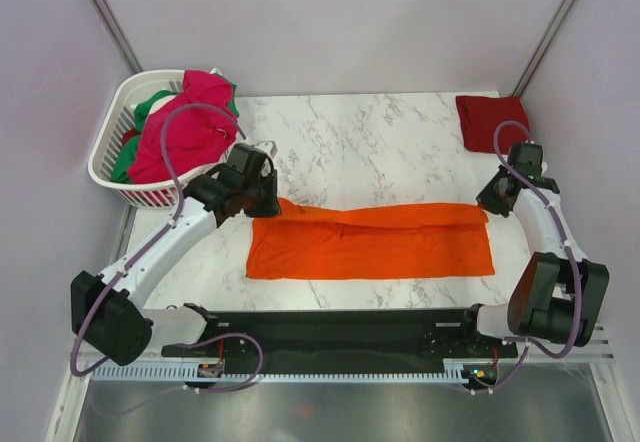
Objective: Fold and stack the t-shirts
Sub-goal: Fold the tshirt
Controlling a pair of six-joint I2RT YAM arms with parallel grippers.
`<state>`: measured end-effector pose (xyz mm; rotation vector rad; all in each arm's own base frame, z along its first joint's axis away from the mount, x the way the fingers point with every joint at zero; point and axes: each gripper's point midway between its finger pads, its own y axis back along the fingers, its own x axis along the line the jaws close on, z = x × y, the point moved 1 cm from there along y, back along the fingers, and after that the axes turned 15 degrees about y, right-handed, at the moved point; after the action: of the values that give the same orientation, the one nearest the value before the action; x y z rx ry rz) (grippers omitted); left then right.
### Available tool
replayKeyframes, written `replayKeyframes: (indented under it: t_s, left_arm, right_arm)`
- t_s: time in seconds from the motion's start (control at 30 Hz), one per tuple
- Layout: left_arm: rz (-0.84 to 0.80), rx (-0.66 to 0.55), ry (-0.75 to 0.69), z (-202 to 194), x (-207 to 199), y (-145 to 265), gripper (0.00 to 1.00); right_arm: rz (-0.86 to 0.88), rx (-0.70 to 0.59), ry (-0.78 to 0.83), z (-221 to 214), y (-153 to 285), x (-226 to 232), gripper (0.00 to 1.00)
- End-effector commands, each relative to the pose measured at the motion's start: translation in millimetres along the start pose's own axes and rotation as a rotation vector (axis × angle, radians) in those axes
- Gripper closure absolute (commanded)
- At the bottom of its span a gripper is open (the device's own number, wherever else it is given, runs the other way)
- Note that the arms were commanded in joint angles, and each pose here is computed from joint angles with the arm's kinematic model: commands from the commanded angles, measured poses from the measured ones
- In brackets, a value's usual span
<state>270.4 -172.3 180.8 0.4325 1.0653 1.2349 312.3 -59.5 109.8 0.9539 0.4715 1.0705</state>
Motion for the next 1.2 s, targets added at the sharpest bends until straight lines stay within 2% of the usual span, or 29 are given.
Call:
replayKeyframes:
  t_s: [0.0,0.33,0.37,0.4,0.5,0.53,0.57,0.6,0.67,0.7,0.8,0.87,0.97,1.07,1.17]
  left_arm:
    - [0.066,0.03,0.005,-26.3,18.7,2.5,0.98]
    - [0.122,0.077,0.006,-59.9,36.5,-4.4,0.98]
    - [0.134,0.083,0.005,-62.5,39.9,-5.8,0.98]
    - [0.142,0.091,0.003,-64.4,41.3,-7.7,0.98]
    - [0.167,0.115,0.001,-71.4,48.1,-11.2,0.97]
    - [0.178,0.12,-0.001,-73.2,50.5,-12.4,0.94]
    - [0.19,0.125,-0.004,-75.0,53.2,-13.9,0.83]
    - [0.196,0.128,-0.004,-75.3,54.2,-15.0,0.73]
    - [0.199,0.142,-0.009,-76.6,53.4,-18.2,0.62]
    - [0.197,0.148,-0.012,-77.7,52.4,-18.8,0.43]
    - [0.172,0.139,-0.028,-77.0,44.8,-15.2,0.22]
    - [0.175,0.113,-0.026,-72.6,44.4,-12.5,0.2]
    - [0.208,0.088,-0.016,-68.6,49.0,-14.2,0.21]
    - [0.25,0.083,0.006,-70.2,55.9,-19.3,0.23]
    - [0.316,0.1,0.026,-75.9,66.4,-30.9,0.25]
  right_arm:
    - [-0.034,-0.049,-0.032,3.1,14.0,-9.6,1.0]
    - [-0.05,-0.003,-0.057,-31.0,12.5,-20.4,0.99]
    - [-0.054,0.014,-0.061,-39.8,9.2,-22.4,0.97]
    - [-0.056,0.015,-0.066,-42.1,8.8,-24.8,0.91]
    - [-0.077,0.044,-0.096,-57.2,4.8,-34.8,0.87]
    - [-0.079,0.056,-0.11,-64.6,2.3,-37.8,0.81]
    - [-0.083,0.047,-0.131,-64.7,2.4,-41.0,0.61]
    - [-0.08,0.043,-0.142,-64.4,2.1,-41.6,0.28]
    - [-0.079,0.019,-0.152,-55.3,4.4,-40.0,0.03]
    - [-0.072,0.001,-0.164,-48.7,7.2,-38.4,0.02]
    - [-0.057,-0.09,-0.167,-17.0,25.5,-33.6,0.02]
    - [-0.028,-0.152,-0.159,2.6,39.0,-28.0,0.02]
    - [0.018,-0.186,-0.143,9.2,48.1,-20.2,0.02]
    - [0.157,-0.185,-0.114,2.2,49.4,4.4,0.02]
    - [0.292,-0.11,-0.014,-25.2,42.1,48.8,0.04]
